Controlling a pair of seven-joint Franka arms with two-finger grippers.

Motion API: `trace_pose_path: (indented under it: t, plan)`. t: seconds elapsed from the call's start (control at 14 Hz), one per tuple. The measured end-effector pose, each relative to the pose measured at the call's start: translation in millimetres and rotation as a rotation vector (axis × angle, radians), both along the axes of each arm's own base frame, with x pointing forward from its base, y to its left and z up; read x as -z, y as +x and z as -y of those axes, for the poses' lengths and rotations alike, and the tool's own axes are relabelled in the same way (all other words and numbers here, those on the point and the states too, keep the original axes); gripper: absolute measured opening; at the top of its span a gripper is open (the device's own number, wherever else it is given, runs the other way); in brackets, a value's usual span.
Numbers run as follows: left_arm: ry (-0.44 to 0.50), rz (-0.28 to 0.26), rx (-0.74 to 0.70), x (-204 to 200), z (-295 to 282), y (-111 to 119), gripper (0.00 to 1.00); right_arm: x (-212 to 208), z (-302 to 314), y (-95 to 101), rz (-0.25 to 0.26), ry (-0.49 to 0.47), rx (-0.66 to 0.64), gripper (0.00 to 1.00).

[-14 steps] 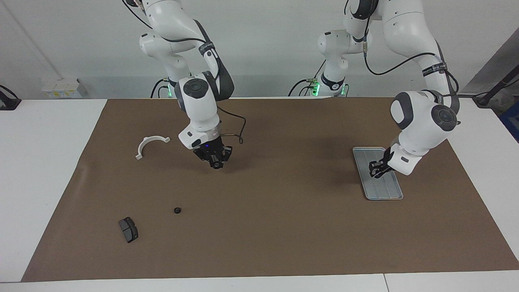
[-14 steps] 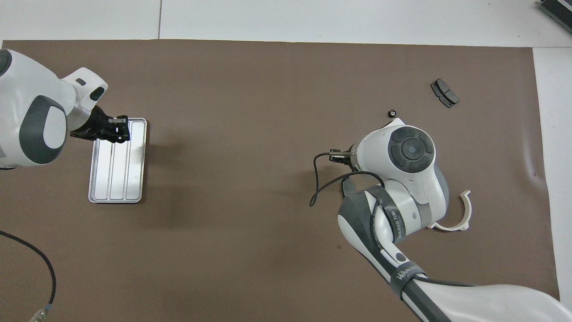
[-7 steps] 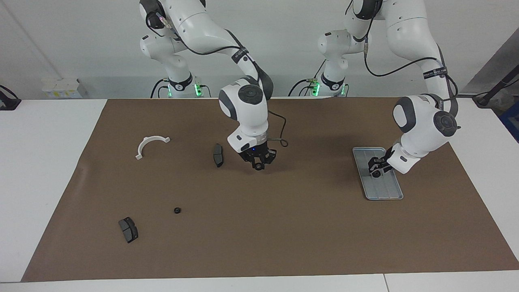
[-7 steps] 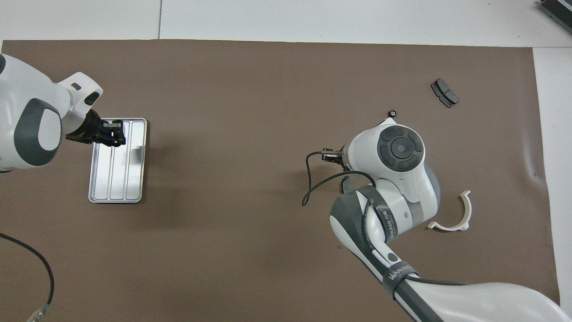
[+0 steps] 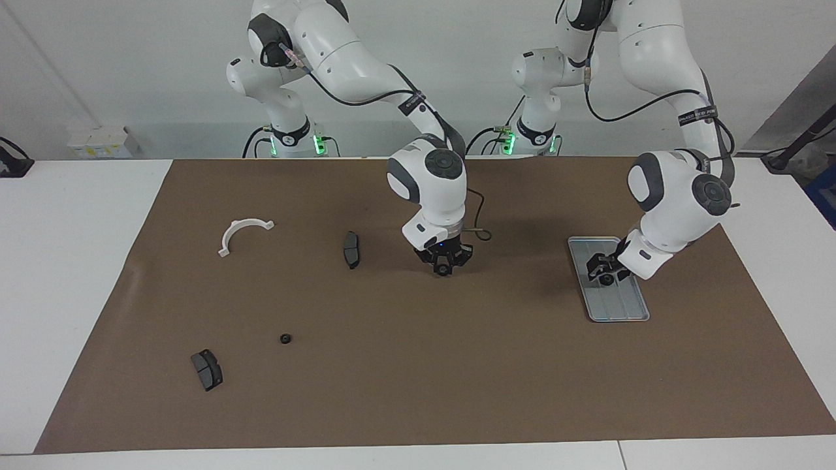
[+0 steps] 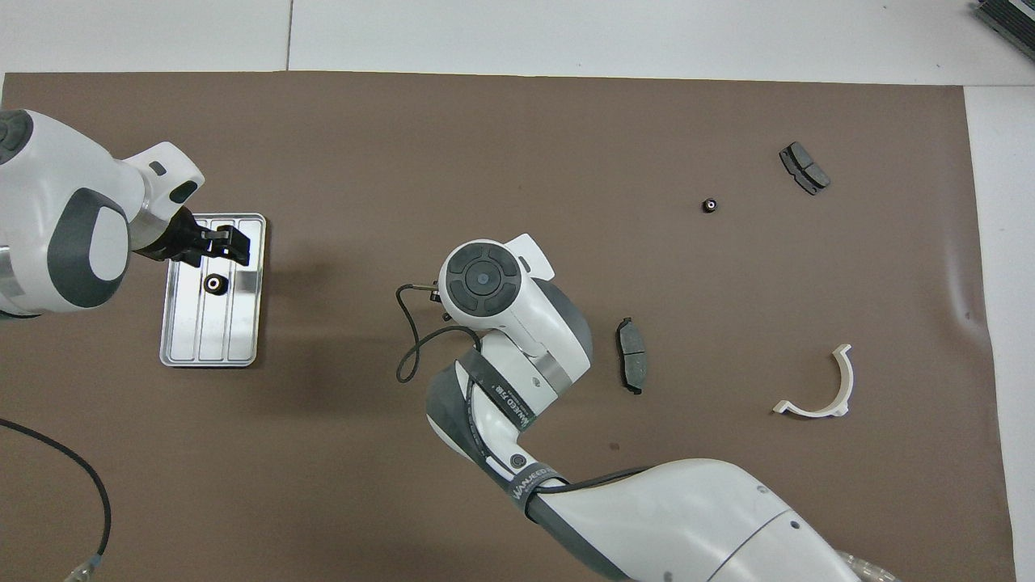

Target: Pick bearing gear from pile to tray

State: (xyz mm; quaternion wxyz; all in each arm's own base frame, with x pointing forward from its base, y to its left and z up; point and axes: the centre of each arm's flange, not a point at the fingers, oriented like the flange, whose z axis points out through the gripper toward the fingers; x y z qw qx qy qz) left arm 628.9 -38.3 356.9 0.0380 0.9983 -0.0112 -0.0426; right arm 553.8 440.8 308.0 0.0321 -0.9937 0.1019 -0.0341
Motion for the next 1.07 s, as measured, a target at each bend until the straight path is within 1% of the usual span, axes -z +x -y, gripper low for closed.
trace_pose_path:
  t: [0.07,0.14,0.21,0.36,0.43,0.5,0.57,0.71,0.85,1.07]
  plan:
    - [0.004,0.002,-0.026,-2,21,0,0.71,0,0,0.0,0.001,0.000,0.000,0.41]
    - [0.008,0.009,-0.054,-4,47,-2,0.71,0,0,-0.1,0.000,-0.001,-0.001,0.41]
    - [0.010,0.019,-0.077,-7,73,-4,0.69,0,0,-0.1,-0.001,-0.002,0.000,0.46]
    - [0.012,0.032,-0.116,-9,120,-11,0.67,-1,0,0.7,0.000,-0.002,0.000,0.64]
    - [0.011,0.040,-0.136,-10,141,-15,0.67,-2,1,2.3,0.004,-0.001,0.003,0.77]
    - [0.008,0.050,-0.155,-13,159,-19,0.67,-4,4,5.2,0.008,-0.001,0.008,0.87]
    - [0.003,0.061,-0.179,-18,178,-22,0.66,-7,10,9.4,0.014,-0.002,0.014,0.99]
    - [-0.013,0.088,-0.222,-31,212,-25,0.66,-18,32,23.3,0.030,-0.005,0.022,1.00]
    - [-0.026,0.102,-0.230,-37,242,-27,0.66,-29,72,39.3,0.036,-0.016,-0.002,1.00]
    - [-0.031,0.098,-0.200,-20,279,-35,0.66,-36,154,56.0,0.022,-0.048,-0.071,1.00]
